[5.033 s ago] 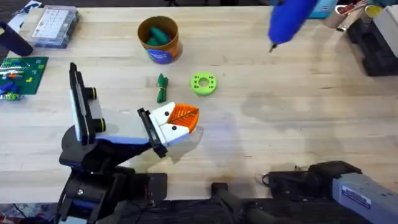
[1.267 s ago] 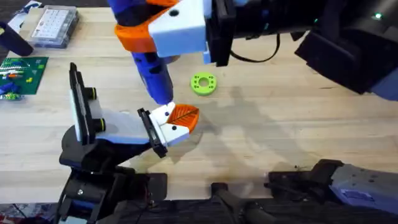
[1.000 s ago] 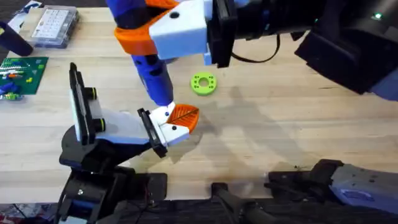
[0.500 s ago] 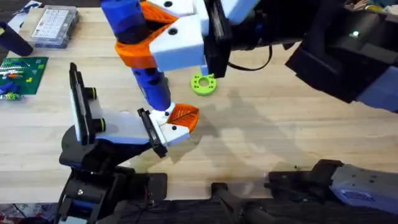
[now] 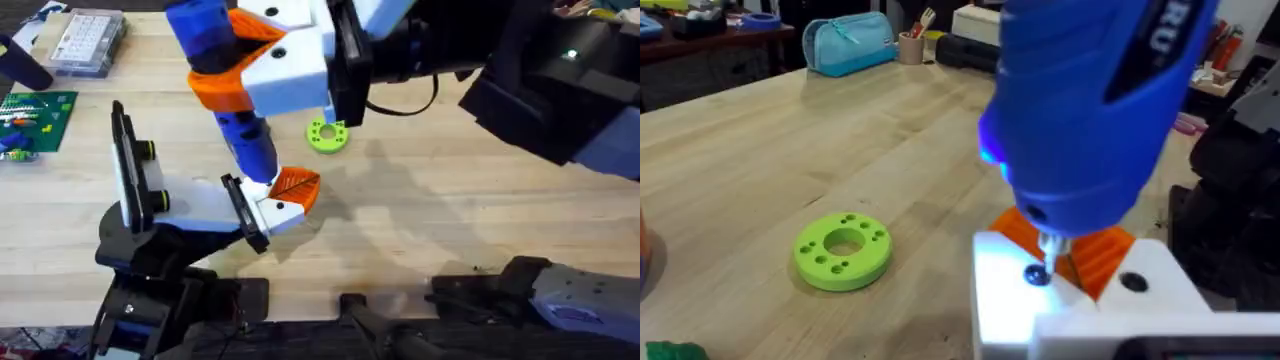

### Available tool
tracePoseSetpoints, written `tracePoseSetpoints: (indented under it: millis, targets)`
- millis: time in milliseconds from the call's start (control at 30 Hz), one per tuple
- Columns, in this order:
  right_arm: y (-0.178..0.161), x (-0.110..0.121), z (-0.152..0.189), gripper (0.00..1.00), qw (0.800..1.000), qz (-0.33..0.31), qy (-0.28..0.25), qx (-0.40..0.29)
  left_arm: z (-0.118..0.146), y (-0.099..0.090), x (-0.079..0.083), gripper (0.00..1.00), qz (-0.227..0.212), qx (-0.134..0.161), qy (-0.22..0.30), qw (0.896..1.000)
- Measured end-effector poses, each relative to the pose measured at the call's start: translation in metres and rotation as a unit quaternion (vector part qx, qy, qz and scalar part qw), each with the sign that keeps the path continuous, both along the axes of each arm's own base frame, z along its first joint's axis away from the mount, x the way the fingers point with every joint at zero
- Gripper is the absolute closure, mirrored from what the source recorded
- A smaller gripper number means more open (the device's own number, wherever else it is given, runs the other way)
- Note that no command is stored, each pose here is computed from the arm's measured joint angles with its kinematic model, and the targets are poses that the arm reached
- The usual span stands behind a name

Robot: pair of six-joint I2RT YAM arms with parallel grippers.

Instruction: Pick up the gripper from the table and insert it into the empty holder that is missing its gripper. Then pick up a screw, insert it into the mounting hole, and use the screwdriver to tighten it. Finally, clean up the table by picking up the vegetable and placing it into the bucket.

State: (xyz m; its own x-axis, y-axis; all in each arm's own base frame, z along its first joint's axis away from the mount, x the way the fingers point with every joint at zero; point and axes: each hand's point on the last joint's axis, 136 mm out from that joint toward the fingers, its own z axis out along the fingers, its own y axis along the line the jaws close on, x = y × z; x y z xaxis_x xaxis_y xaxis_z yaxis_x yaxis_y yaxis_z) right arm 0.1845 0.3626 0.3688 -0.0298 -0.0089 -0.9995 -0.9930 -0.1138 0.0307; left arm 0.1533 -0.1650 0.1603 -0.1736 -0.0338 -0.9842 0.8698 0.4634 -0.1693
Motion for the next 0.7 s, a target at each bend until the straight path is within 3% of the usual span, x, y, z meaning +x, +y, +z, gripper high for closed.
tracePoseSetpoints:
  millis: [700]
  targets:
    - [0.0,-0.0002,-0.0027,0.951,1.0,0.001,-0.017,-0.003,0.0,0.0,0.0,0.989,0.0,0.0,0.0,1.0]
